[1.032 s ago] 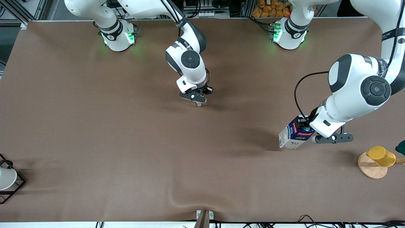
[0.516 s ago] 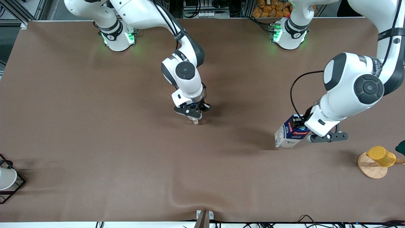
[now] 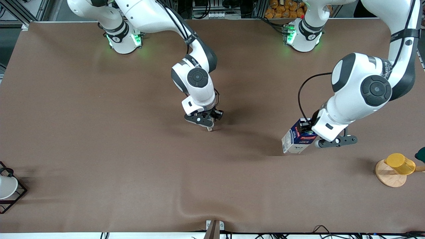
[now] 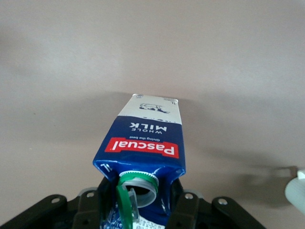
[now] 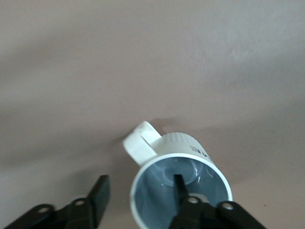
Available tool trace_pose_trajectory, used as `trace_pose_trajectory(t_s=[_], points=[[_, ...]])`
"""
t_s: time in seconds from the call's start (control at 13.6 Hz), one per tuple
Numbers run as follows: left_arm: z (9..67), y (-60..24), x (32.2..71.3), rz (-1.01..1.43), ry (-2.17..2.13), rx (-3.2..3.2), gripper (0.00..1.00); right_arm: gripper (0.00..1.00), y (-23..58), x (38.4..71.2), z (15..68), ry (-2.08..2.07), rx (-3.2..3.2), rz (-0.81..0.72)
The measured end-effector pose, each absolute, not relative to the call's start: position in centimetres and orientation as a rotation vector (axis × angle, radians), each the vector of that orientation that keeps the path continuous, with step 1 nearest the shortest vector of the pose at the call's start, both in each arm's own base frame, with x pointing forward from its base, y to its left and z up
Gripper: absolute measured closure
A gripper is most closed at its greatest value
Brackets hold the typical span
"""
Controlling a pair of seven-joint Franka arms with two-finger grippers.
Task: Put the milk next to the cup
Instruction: 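Set down the mug and open the right gripper while the left gripper carries the carton, then withdraw the right gripper while the left gripper brings the carton beside the mug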
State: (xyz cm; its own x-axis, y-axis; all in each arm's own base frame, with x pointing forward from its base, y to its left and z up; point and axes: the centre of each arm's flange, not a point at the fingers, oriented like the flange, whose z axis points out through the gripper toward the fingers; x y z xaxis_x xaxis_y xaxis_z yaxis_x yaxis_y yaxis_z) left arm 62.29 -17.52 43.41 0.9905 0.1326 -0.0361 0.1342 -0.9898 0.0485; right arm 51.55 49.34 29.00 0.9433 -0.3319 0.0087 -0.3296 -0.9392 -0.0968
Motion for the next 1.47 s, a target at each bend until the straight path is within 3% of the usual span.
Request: trace_pose_trajectory(t_s=[0.22,0.52,0.81,1.03,1.33,1.47], points=[[43.7,-22.3,60.3,-0.106,0.23,3.071,0.52,0.01,45.0,54.6,38.7,0.406,-2.985,-0.088],[43.6,-31.3,55.6,-0.173,0.246,3.082,0.52,0.0,30.7,59.5,46.5,0.318,-3.014,-0.063],[42.3,-38.6,50.8,-0.216,0.169,3.109,0.52,0.0,17.0,60.8,50.3,0.029,-3.067,0.082],[40.1,-43.1,47.3,-0.275,0.148,3.133,0.52,0.0,6.9,59.4,54.7,-0.023,-3.047,0.154],[35.9,-48.2,42.6,-0.371,0.252,3.175,0.52,0.0,1.1,56.0,59.3,-0.129,-3.088,0.19],[35.1,-49.1,42.0,-0.386,0.255,3.178,0.52,0.0,-0.6,55.0,60.5,-0.128,-3.113,0.187]])
